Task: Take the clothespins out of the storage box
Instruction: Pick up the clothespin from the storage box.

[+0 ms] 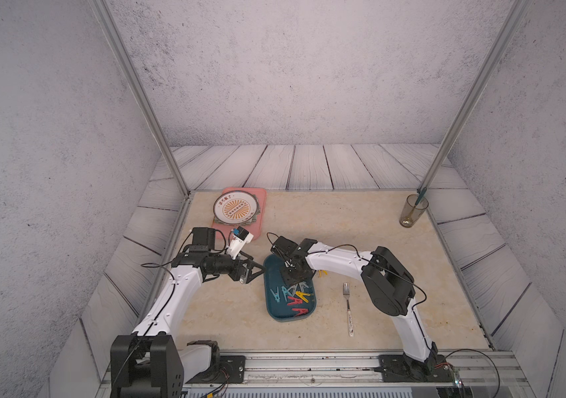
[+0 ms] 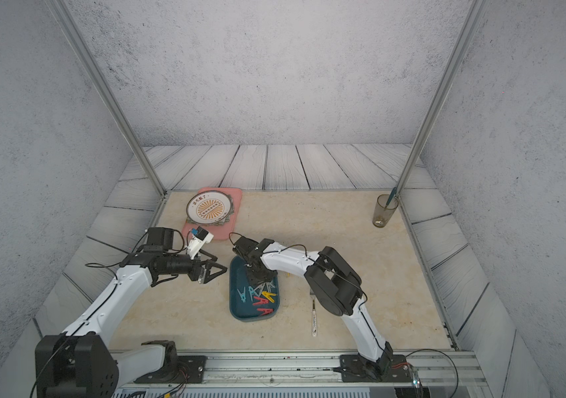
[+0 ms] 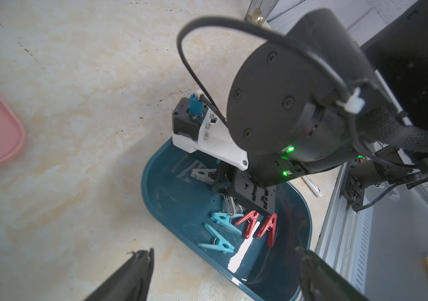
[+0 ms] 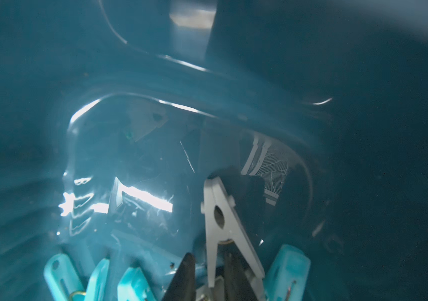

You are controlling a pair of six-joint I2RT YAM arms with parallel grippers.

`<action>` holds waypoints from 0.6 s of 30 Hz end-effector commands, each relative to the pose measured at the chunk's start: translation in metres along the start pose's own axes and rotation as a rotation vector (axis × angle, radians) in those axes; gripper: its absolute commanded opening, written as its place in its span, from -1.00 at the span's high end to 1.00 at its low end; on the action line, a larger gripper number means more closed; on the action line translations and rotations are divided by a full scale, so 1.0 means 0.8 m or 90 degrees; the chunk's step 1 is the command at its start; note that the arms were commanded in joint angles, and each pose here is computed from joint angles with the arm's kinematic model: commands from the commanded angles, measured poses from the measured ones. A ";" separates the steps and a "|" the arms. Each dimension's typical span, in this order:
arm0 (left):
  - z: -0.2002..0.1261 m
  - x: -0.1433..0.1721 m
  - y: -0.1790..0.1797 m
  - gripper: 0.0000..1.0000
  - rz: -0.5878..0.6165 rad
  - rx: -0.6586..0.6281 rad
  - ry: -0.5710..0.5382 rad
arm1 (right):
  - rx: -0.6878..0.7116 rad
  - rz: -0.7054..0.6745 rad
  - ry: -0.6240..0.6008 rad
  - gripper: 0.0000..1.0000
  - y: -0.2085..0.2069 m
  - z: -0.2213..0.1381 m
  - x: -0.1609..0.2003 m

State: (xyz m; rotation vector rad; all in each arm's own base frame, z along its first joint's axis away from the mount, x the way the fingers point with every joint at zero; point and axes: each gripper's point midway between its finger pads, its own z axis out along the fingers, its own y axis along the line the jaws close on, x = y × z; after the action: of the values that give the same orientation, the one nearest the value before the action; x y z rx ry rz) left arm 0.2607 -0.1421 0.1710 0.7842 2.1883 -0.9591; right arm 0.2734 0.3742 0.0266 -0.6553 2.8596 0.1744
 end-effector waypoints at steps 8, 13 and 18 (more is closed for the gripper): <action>-0.001 0.000 -0.002 -0.85 0.005 -0.003 -0.003 | -0.007 0.007 -0.012 0.88 0.004 0.004 -0.006; -0.001 0.001 -0.001 -0.85 0.003 -0.004 -0.003 | -0.038 0.003 -0.049 0.98 0.011 -0.030 -0.016; -0.001 0.001 -0.002 -0.85 0.005 -0.004 -0.003 | -0.076 0.001 -0.109 1.00 0.015 -0.083 -0.028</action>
State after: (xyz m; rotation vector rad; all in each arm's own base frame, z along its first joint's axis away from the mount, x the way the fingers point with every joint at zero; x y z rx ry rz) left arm 0.2612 -0.1413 0.1701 0.7821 2.1931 -0.9505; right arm 0.2734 0.3791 0.0398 -0.6445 2.8138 0.2589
